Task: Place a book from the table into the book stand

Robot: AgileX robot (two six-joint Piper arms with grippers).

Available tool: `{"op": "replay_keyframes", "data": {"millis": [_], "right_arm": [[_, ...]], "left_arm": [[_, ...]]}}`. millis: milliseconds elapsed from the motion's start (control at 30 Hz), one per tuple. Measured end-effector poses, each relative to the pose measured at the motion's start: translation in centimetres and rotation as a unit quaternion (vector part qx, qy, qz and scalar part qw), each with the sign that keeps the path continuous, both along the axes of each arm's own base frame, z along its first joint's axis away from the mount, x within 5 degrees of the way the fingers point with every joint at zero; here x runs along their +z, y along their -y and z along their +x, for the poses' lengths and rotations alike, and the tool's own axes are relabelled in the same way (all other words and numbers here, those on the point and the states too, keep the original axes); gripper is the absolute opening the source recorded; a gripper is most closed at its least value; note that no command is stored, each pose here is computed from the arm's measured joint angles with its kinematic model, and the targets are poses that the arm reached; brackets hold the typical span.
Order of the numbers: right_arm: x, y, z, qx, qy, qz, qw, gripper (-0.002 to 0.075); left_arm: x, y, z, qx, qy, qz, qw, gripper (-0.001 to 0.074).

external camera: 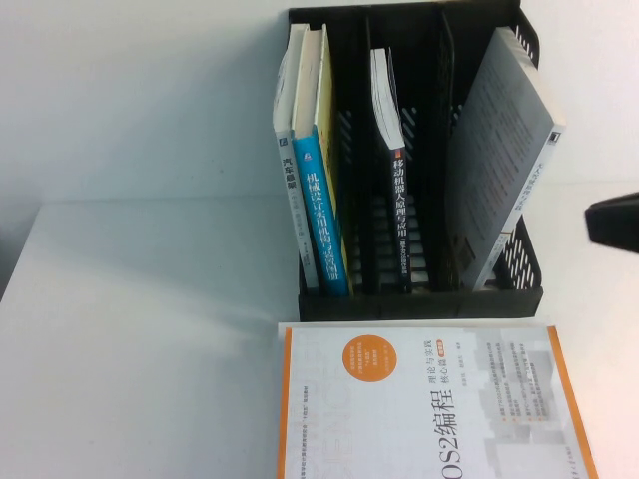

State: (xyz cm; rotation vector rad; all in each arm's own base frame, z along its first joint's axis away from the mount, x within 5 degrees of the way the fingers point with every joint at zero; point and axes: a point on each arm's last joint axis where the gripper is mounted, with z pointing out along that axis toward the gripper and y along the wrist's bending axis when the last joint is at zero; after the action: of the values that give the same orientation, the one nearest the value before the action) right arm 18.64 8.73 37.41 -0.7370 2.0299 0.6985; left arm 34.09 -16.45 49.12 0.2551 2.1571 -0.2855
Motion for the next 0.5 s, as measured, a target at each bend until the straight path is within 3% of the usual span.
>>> {"op": "replay_keyframes", "data": {"millis": [233, 500], "right_arm": [[3.1, 3.1, -2.3, -0.107, 0.091, -0.071, 0.988, -0.0004], [1.4, 5.0, -7.5, -0.199, 0.163, -0.051, 0.965, -0.0004]], "left_arm": [[1.9, -3.3, -8.1, -0.051, 0.013, 0.001, 0.999, 0.0002], [-4.8, -6.2, -17.5, -0.146, 0.041, -0.041, 0.988, 0.0]]}}
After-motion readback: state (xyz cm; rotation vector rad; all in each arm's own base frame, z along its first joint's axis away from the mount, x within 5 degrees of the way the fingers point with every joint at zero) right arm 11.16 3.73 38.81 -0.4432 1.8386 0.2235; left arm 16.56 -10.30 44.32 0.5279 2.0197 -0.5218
